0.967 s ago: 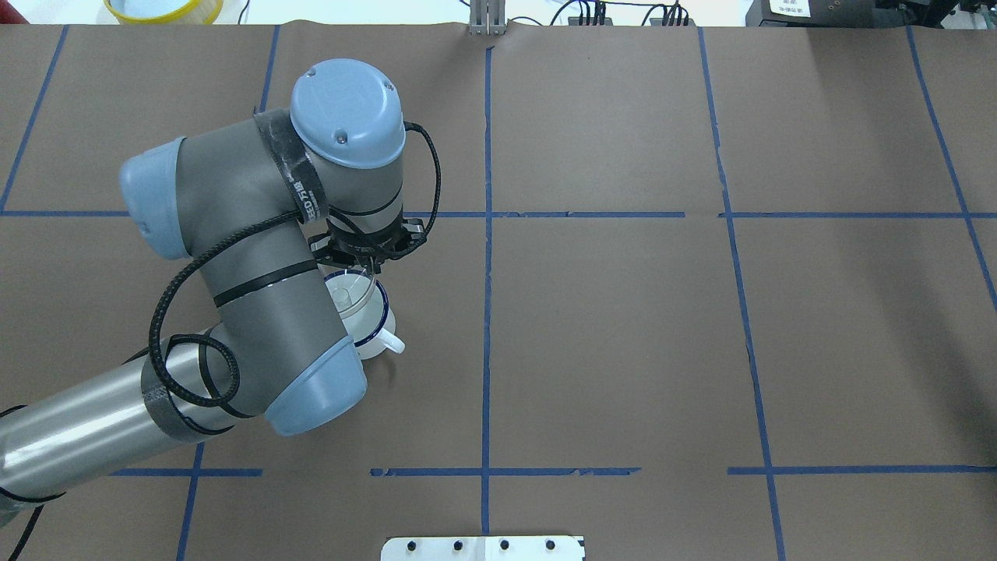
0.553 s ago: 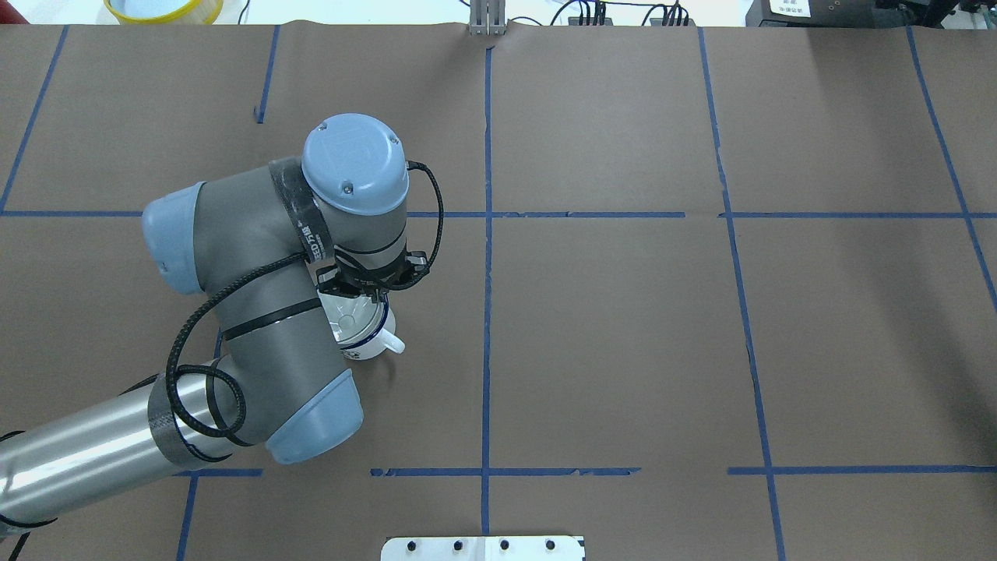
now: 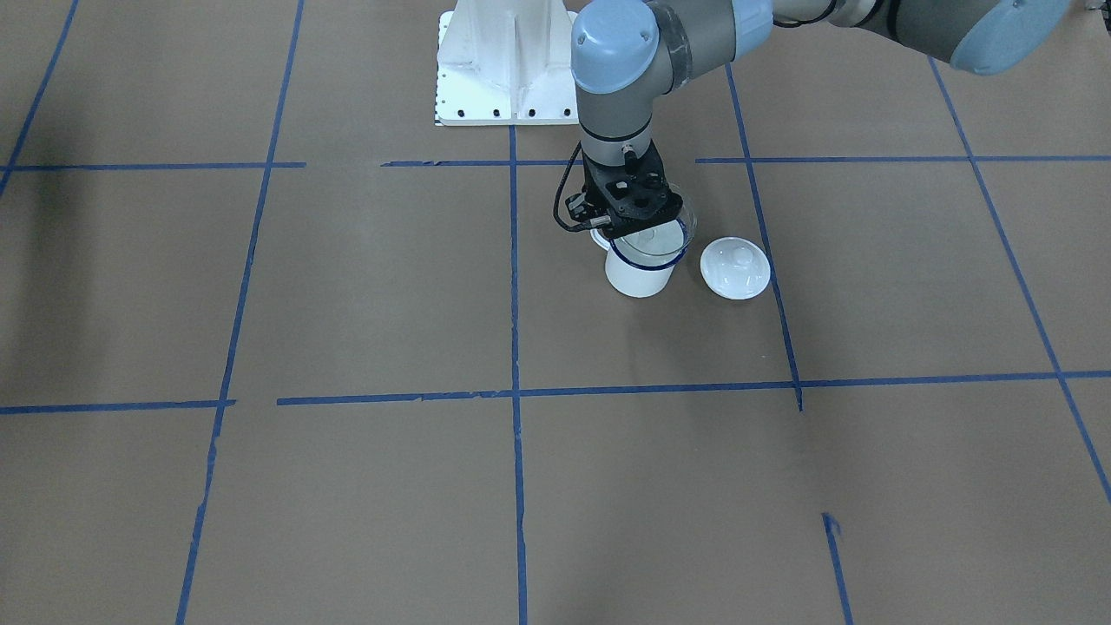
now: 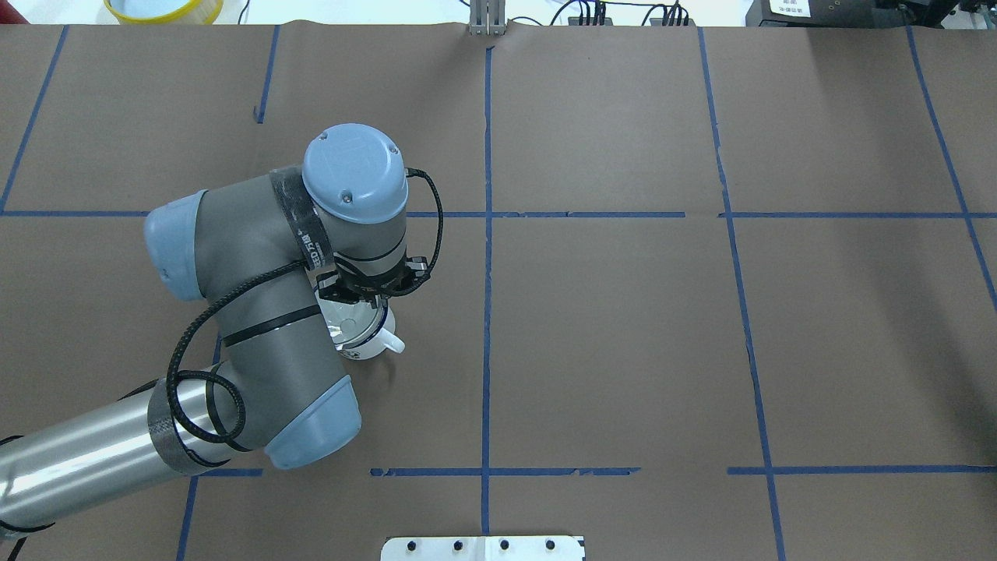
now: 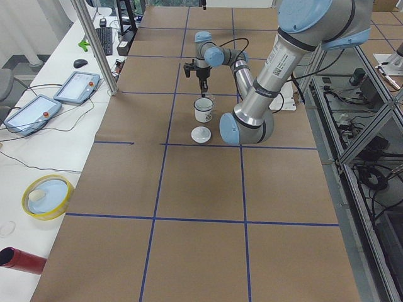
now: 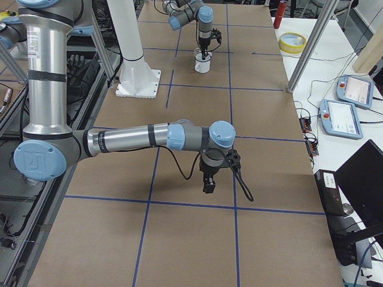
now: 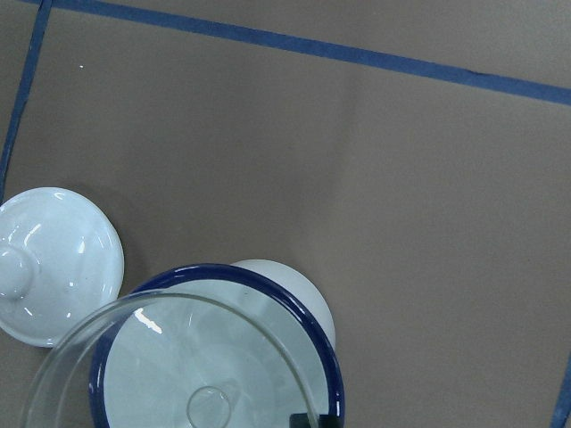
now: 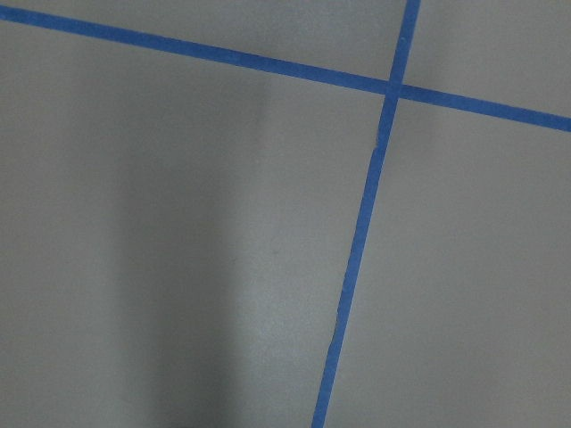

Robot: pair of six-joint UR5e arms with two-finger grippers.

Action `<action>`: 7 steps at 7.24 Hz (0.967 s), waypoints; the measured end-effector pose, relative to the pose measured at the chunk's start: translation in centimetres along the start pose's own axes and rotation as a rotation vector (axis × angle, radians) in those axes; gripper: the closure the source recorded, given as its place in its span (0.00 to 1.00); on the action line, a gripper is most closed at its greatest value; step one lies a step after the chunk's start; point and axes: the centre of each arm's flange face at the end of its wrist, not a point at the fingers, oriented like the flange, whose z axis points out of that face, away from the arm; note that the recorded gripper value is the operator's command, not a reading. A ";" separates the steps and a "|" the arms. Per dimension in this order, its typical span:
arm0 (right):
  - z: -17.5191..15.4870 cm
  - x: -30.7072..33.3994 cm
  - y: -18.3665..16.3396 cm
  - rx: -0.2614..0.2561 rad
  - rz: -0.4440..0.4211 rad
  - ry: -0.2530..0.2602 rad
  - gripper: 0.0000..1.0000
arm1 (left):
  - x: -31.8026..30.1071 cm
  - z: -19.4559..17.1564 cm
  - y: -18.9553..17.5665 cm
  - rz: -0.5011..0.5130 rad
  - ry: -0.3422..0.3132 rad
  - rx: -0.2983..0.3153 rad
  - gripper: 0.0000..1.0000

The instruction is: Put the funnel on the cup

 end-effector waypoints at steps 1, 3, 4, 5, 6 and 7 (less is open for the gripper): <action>0.0 0.0 0.0 0.000 0.000 0.000 0.00 | 0.0 0.0 0.0 0.000 0.001 0.000 0.31; 0.0 0.0 0.0 0.000 0.000 0.000 0.00 | 0.0 -0.4 0.1 0.005 0.009 0.002 0.00; 0.0 0.0 0.0 0.000 0.000 0.000 0.00 | -0.3 -1.4 0.2 0.017 0.027 0.011 0.00; 0.0 0.0 0.0 0.000 0.000 0.000 0.00 | -1.1 -3.7 -0.1 0.044 0.067 0.032 0.00; 0.0 0.0 0.0 0.000 0.000 0.000 0.00 | -2.9 -6.8 -1.0 0.096 0.116 0.069 0.00; 0.0 0.0 0.0 0.000 0.000 0.000 0.00 | -5.8 -9.7 -2.8 0.173 0.149 0.122 0.00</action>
